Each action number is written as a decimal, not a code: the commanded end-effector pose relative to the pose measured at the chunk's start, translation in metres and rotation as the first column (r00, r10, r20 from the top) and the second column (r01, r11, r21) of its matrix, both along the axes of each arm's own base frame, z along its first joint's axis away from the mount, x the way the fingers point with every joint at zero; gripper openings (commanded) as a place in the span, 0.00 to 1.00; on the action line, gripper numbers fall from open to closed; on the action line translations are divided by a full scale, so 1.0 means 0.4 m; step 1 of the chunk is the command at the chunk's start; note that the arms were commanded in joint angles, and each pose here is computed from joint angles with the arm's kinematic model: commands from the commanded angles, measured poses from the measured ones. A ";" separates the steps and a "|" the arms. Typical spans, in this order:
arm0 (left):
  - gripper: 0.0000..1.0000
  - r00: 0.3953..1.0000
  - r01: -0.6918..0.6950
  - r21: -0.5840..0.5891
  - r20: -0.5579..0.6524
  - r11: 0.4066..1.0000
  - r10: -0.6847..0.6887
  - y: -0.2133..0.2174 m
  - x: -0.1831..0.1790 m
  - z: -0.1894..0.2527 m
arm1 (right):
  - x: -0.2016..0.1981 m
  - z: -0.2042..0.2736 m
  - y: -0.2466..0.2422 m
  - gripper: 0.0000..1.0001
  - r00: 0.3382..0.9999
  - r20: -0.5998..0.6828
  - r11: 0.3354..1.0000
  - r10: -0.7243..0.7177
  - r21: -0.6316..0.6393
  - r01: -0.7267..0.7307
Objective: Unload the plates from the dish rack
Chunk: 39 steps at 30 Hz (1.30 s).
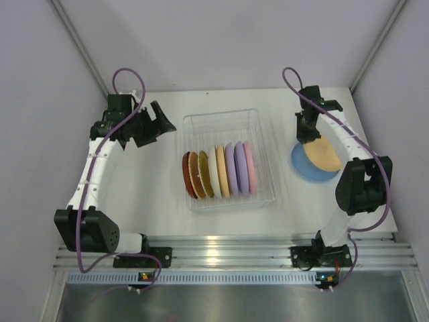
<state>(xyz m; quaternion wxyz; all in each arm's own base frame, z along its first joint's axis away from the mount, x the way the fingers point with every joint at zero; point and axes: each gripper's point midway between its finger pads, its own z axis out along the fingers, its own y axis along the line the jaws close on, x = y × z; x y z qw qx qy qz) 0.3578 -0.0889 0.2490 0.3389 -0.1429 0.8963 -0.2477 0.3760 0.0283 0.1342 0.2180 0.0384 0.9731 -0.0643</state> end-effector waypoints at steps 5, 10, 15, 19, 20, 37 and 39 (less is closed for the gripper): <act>0.96 0.999 0.018 -0.002 0.051 1.000 -0.018 -0.005 0.010 0.033 | 0.034 0.039 0.012 0.00 0.999 0.027 0.995 0.031 -0.095 -0.028; 0.96 0.999 0.016 0.005 0.051 1.000 -0.017 -0.002 0.007 0.030 | 0.027 0.020 0.022 0.00 0.999 0.001 0.994 0.038 -0.101 -0.038; 0.96 0.999 0.019 0.003 0.051 1.000 -0.019 -0.003 0.008 0.031 | 0.018 0.006 0.039 0.10 0.998 -0.019 0.995 0.056 -0.083 -0.058; 0.96 0.998 0.020 0.002 0.051 1.000 -0.020 -0.004 0.008 0.030 | 0.021 0.058 0.067 0.42 0.997 0.021 0.996 0.075 -0.052 -0.074; 0.96 0.998 0.020 0.002 0.051 1.000 -0.020 -0.004 0.008 0.030 | 0.023 0.076 0.073 0.42 0.996 0.036 0.996 0.080 -0.041 -0.079; 0.96 0.998 0.021 -0.001 0.052 1.000 -0.021 -0.005 0.006 0.037 | -0.162 0.317 0.458 0.53 0.836 0.351 0.568 0.423 0.616 -0.546; 0.96 0.999 0.022 -0.003 0.050 1.000 -0.021 -0.006 0.006 0.036 | -0.189 0.336 0.485 0.52 0.810 0.388 0.495 0.439 0.648 -0.579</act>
